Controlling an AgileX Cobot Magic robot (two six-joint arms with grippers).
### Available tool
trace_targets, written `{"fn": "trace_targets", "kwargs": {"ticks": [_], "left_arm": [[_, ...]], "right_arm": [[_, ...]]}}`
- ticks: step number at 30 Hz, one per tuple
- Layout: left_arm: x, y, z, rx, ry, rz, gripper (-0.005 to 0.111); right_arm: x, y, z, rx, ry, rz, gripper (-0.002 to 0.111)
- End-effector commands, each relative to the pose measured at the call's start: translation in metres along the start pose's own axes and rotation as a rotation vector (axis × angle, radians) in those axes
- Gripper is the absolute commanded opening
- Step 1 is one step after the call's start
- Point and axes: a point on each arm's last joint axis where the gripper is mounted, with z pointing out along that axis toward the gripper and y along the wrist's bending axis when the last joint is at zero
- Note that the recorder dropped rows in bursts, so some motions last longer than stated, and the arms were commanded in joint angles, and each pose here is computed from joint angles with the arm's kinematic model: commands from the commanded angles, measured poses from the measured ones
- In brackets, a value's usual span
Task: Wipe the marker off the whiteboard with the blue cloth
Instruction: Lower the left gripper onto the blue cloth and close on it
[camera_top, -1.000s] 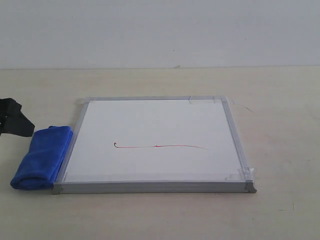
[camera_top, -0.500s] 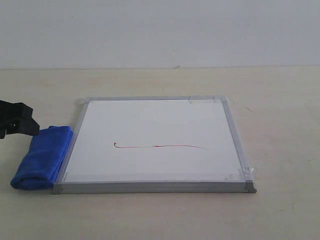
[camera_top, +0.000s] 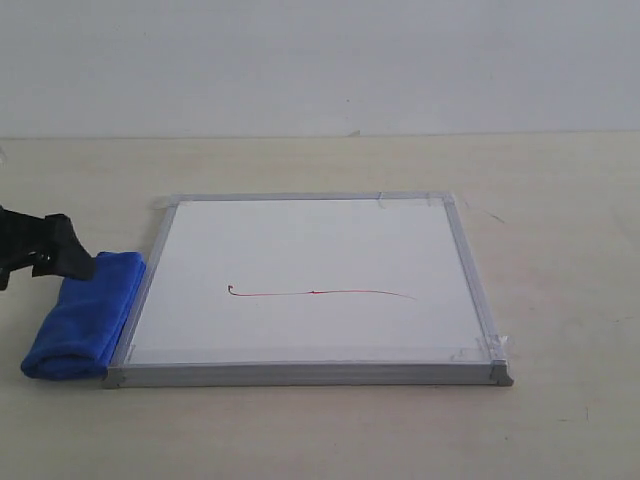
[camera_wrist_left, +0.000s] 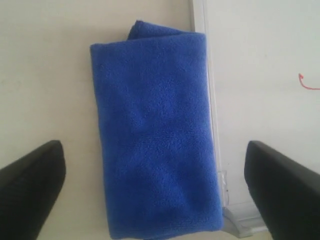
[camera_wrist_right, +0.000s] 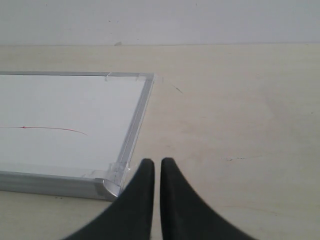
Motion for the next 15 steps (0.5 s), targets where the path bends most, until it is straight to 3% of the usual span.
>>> {"fn": "trace_targets", "kwargs": {"ticks": [1, 8, 15], "left_arm": [[0.001, -0.005, 0.017, 0.012, 0.034, 0.004, 0.090], [0.003, -0.013, 0.036, 0.004, 0.049, 0.045, 0.090], [0.006, -0.010, 0.048, -0.004, 0.081, 0.040, 0.090]], "right_arm": [[-0.001, 0.000, 0.000, 0.004, -0.013, -0.003, 0.001], [-0.001, 0.000, 0.000, 0.004, -0.013, -0.003, 0.001], [-0.001, 0.000, 0.000, 0.004, -0.013, -0.003, 0.001]]}}
